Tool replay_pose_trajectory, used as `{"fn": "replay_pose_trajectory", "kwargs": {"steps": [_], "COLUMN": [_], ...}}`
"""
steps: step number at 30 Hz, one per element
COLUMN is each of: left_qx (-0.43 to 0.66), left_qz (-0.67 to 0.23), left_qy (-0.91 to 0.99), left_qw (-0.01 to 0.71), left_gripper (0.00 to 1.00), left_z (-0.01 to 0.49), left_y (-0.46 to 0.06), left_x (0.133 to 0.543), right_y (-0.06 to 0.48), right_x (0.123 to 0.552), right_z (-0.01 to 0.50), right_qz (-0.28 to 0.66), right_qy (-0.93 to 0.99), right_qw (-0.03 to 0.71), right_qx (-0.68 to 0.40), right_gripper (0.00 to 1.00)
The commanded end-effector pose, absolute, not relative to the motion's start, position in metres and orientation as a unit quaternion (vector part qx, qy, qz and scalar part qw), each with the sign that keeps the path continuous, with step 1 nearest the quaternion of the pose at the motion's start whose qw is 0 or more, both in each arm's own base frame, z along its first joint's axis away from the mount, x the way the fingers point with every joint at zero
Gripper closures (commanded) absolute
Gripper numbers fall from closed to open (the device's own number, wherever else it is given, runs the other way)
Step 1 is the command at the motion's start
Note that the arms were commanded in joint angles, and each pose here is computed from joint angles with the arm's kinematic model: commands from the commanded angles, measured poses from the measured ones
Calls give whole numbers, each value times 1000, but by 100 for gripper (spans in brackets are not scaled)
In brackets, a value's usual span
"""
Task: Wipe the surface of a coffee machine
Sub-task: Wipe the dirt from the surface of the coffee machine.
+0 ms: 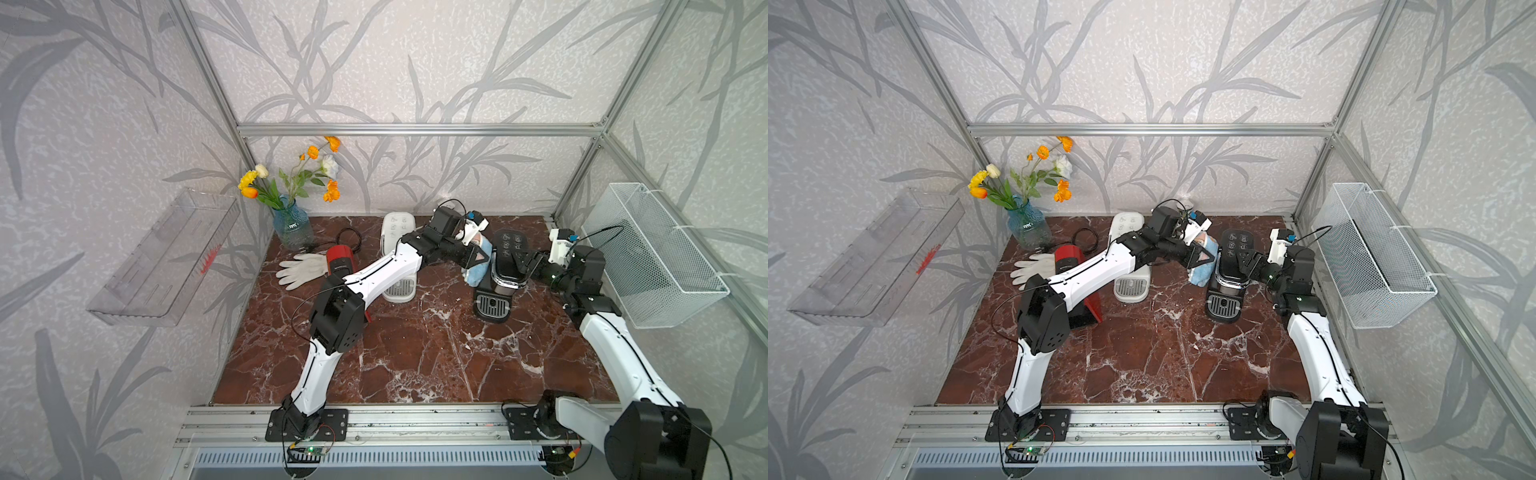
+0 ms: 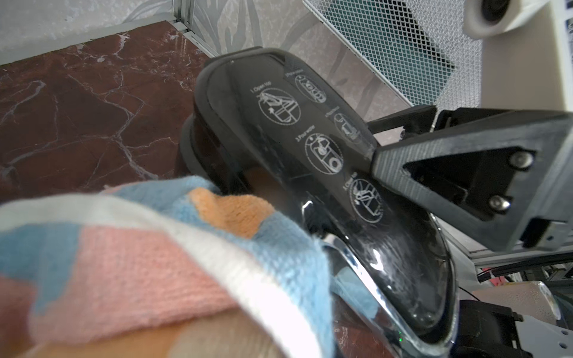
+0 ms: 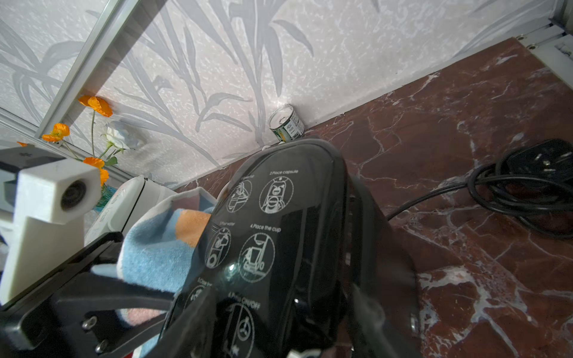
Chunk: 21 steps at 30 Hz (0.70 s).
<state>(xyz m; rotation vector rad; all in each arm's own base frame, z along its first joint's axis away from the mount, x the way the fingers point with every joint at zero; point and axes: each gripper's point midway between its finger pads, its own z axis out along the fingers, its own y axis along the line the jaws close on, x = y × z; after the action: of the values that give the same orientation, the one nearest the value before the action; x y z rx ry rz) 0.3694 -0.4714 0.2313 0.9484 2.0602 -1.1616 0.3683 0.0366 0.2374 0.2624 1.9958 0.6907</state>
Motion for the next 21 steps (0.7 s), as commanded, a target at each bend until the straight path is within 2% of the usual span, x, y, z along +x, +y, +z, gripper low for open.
{"fn": "replay_pose_trajectory", "kwargs": {"steps": [1,10,21], "left_qx": [378,361,366], "left_qz": [-494,-512,-514], "left_qy": [714,706,705], "left_qw": [321,331,325], "left_gripper": [98,98,98], "left_z": [289,321,331], "left_y": [-482,-472,-484], "left_x": [335,321,311], "right_y": [52,69,90], "right_x": [358,360,365], "right_z": [209,196,191], "right_qz": [310,364,412], "right_qy": [841,831,824], "right_qw": [432,409,382], "right_qx": [103,96,78], "right_gripper": [34,35,36]}}
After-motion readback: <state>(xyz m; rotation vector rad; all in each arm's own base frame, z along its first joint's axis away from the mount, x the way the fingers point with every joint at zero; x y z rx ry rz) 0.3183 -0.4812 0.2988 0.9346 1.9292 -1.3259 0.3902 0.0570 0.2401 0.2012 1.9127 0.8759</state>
